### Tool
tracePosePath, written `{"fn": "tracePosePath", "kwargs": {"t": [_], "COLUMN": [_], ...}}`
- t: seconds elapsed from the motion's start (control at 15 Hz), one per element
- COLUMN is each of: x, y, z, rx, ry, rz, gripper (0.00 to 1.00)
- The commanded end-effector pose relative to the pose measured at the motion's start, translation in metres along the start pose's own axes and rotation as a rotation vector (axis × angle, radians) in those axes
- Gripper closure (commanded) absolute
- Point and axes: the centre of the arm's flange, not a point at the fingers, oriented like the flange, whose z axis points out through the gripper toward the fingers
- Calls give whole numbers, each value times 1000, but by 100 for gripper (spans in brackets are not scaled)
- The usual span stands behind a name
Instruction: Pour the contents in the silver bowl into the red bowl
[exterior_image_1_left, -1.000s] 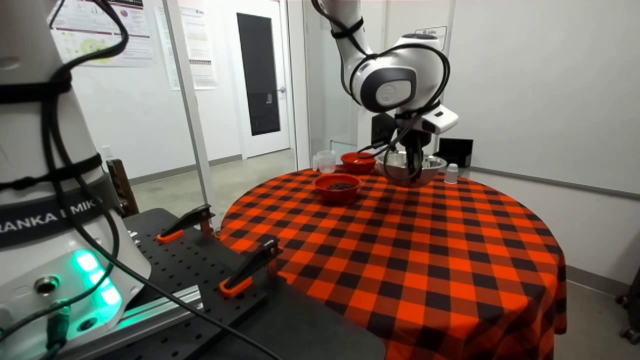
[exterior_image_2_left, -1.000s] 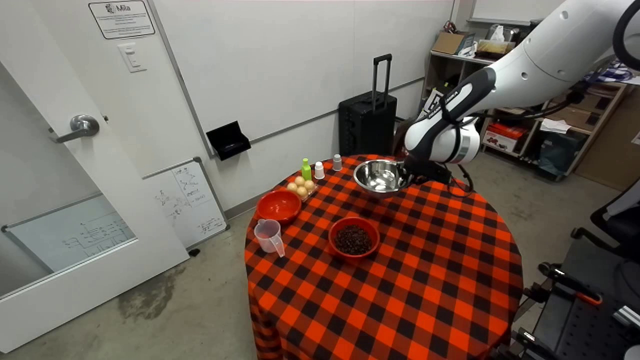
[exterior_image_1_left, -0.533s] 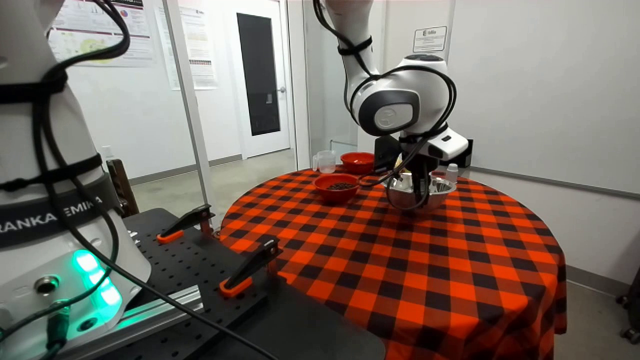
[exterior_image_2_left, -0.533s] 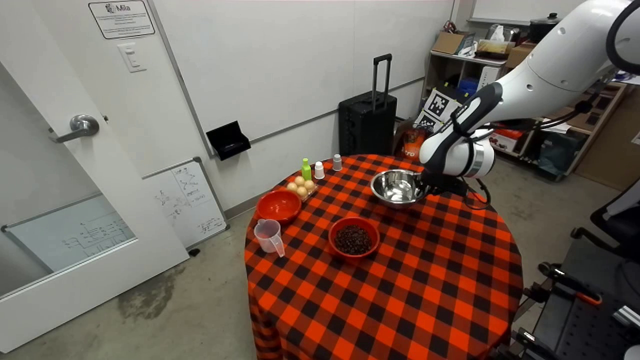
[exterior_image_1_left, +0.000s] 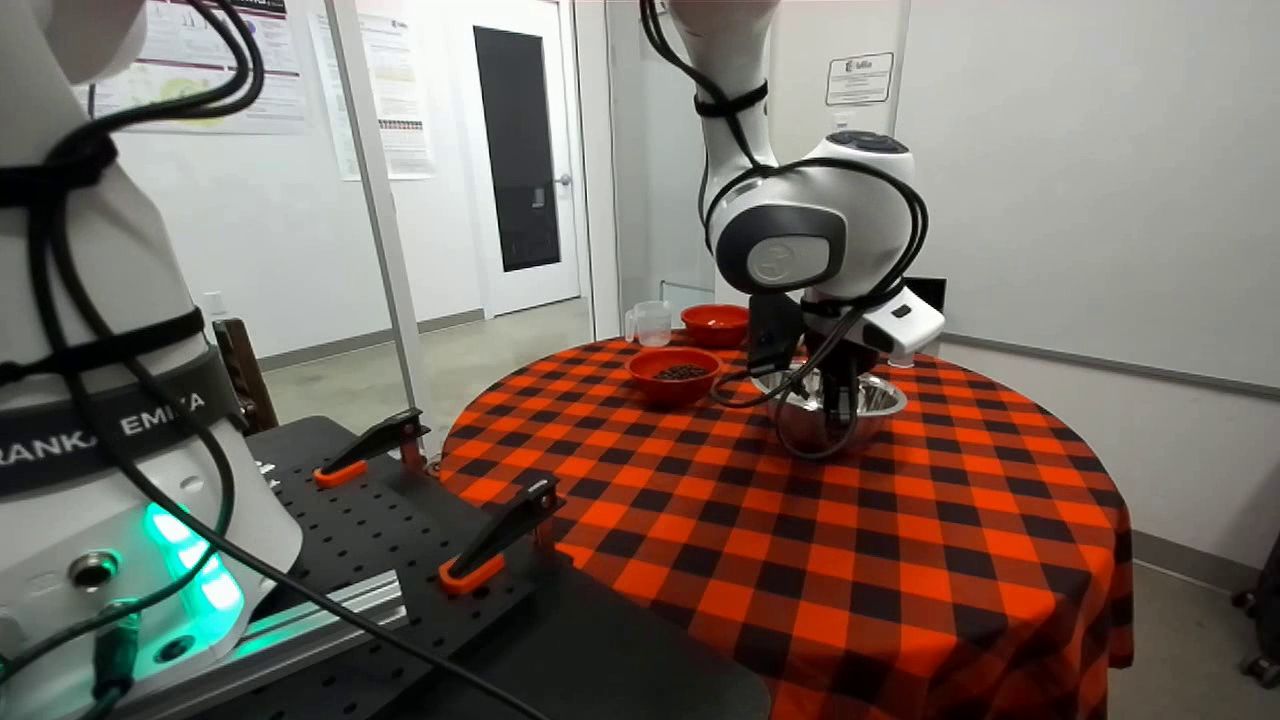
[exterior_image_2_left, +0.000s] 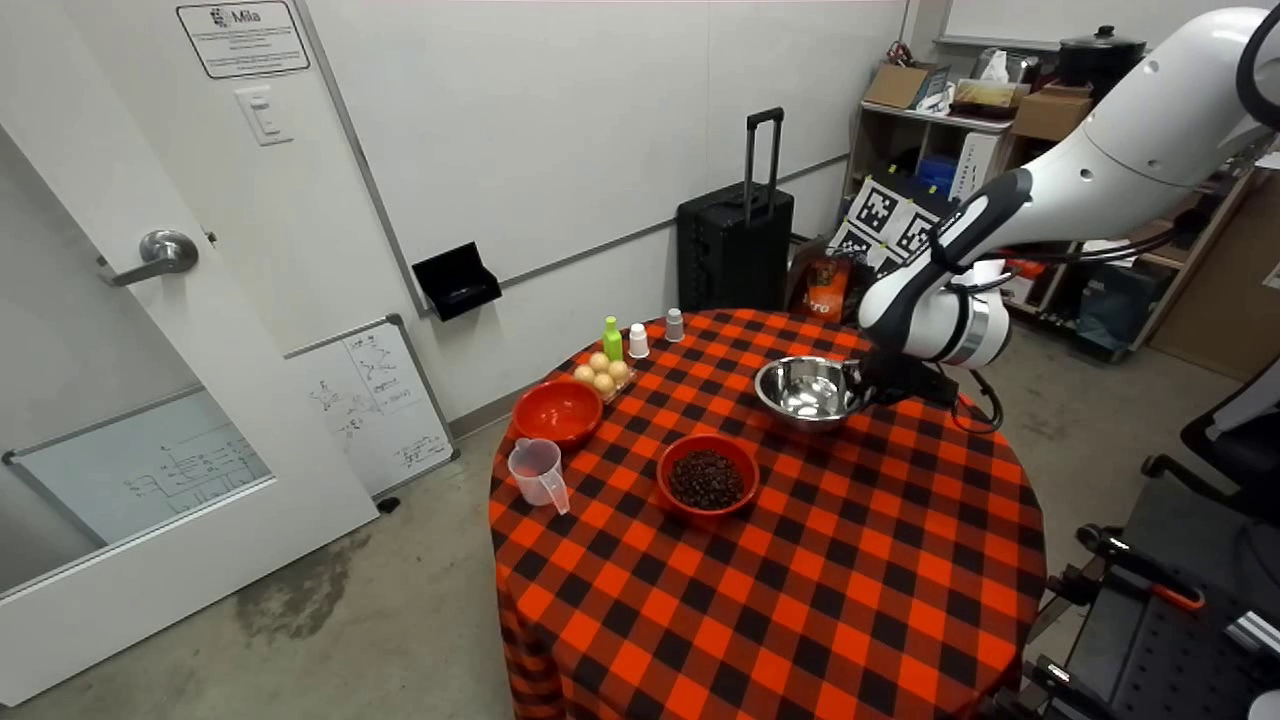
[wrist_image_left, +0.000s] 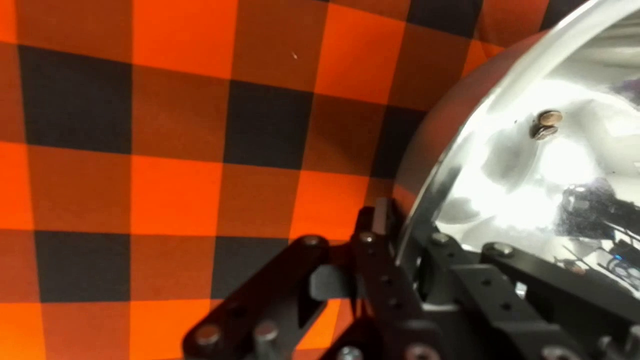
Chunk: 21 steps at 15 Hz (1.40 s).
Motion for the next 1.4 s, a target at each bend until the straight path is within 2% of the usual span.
{"fn": "tracePosePath", "kwargs": {"t": [0.0, 0.33, 0.53, 0.6, 0.8, 1.2, 1.27, 1.33], "x": [-3, -2, -1, -2, -14, -69, -93, -107], "y": [10, 15, 14, 13, 5, -37, -68, -80], "z": [0, -13, -38, -48, -85, -148, -163, -170], "rx": [38, 82, 30, 14, -5, 33, 31, 20], "ry": [-24, -35, -28, -31, -66, -173, -202, -223], "rz": [-18, -54, -194, -246, -397, -696, -747, -801], "gripper": [62, 25, 4, 0, 0, 0, 0, 0]}}
